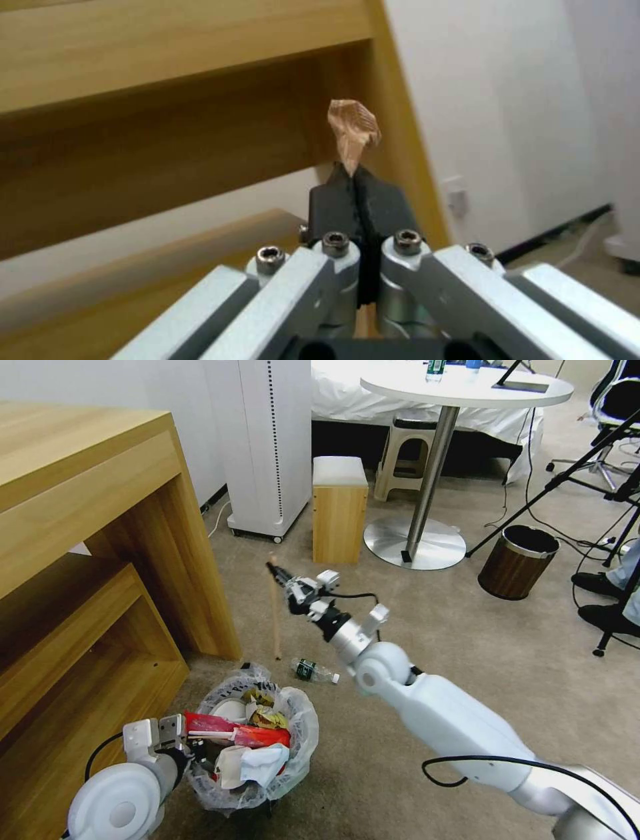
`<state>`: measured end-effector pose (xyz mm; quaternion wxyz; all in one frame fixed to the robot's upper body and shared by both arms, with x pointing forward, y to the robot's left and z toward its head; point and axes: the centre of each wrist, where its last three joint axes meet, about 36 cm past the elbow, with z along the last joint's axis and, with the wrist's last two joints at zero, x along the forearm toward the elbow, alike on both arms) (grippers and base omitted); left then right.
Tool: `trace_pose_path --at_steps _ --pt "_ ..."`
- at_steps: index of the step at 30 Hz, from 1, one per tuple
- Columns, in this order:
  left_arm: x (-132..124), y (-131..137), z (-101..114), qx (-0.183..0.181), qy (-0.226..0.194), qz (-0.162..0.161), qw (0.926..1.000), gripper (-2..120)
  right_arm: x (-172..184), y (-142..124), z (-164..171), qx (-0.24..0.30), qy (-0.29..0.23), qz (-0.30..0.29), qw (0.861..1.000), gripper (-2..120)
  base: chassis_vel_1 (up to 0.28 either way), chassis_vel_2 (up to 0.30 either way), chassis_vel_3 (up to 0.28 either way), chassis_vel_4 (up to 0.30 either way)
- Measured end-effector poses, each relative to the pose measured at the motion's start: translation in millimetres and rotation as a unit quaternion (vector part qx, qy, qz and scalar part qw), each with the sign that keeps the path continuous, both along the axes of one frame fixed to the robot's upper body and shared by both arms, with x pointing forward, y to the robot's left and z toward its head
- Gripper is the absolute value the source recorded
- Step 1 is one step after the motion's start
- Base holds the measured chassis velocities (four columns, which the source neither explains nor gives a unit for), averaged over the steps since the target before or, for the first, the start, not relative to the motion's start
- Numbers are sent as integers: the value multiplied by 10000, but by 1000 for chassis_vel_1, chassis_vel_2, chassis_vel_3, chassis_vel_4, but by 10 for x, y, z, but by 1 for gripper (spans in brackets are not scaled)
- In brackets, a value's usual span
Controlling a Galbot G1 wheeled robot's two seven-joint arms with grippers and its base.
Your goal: Pick up the trash bin and place the garbage on the floor into it.
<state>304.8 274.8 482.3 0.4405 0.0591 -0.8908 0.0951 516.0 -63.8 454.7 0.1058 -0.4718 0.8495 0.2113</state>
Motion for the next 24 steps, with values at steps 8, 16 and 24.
trace_pose_path --at_steps 8,16,24 --pt "21 -23 25 27 154 -5 9999 0 -54 415 118 112 -15 340 9994 0 0 0 0 0" --pt "32 -17 5 39 236 46 9997 0 -140 651 161 159 -26 585 9982 0 0 0 0 0" --pt "42 -21 1 12 233 76 9997 0 -258 804 77 95 89 777 9969 0 0 0 0 0"
